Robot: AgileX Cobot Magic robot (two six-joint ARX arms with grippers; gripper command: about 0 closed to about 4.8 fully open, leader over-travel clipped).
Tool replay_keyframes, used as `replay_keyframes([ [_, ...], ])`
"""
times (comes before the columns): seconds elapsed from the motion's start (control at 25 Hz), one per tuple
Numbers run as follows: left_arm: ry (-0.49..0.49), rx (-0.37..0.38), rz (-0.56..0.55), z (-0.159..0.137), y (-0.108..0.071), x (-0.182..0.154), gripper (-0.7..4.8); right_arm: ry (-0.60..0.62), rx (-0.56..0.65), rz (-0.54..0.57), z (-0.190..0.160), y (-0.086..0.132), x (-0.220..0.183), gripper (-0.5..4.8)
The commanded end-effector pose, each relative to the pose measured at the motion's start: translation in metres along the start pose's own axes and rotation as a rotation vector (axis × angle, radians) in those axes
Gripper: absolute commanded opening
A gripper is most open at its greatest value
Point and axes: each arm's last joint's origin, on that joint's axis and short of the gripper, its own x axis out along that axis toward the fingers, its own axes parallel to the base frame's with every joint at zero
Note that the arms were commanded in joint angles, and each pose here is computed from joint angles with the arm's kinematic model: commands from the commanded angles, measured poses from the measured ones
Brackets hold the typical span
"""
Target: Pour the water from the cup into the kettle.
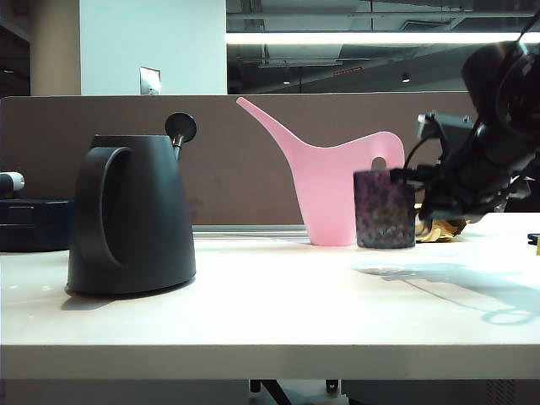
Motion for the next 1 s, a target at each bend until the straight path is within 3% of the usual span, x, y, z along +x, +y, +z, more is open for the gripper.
replay_keyframes([
  [0.04,-0.014,0.001,-0.004,0.002,0.0,0.0,-0.05,-0.035,0.013,0.008,0.001,0.0,0.005,-0.06],
  [0.48,-0.014,0.002,-0.005,0.002,0.0,0.0,-0.05,-0.002,0.014,0.005,-0.017,-0.002,0.021,-0.05],
  [0.64,-0.015,0.002,-0.004,0.002,0.0,0.0,-0.05,0.05,0.016,0.02,-0.021,-0.002,0.02,1.22],
  [1.0,-0.016,0.002,-0.005,0.002,0.0,0.0,-0.05,0.093,0.011,0.014,-0.012,-0.001,0.006,1.22],
])
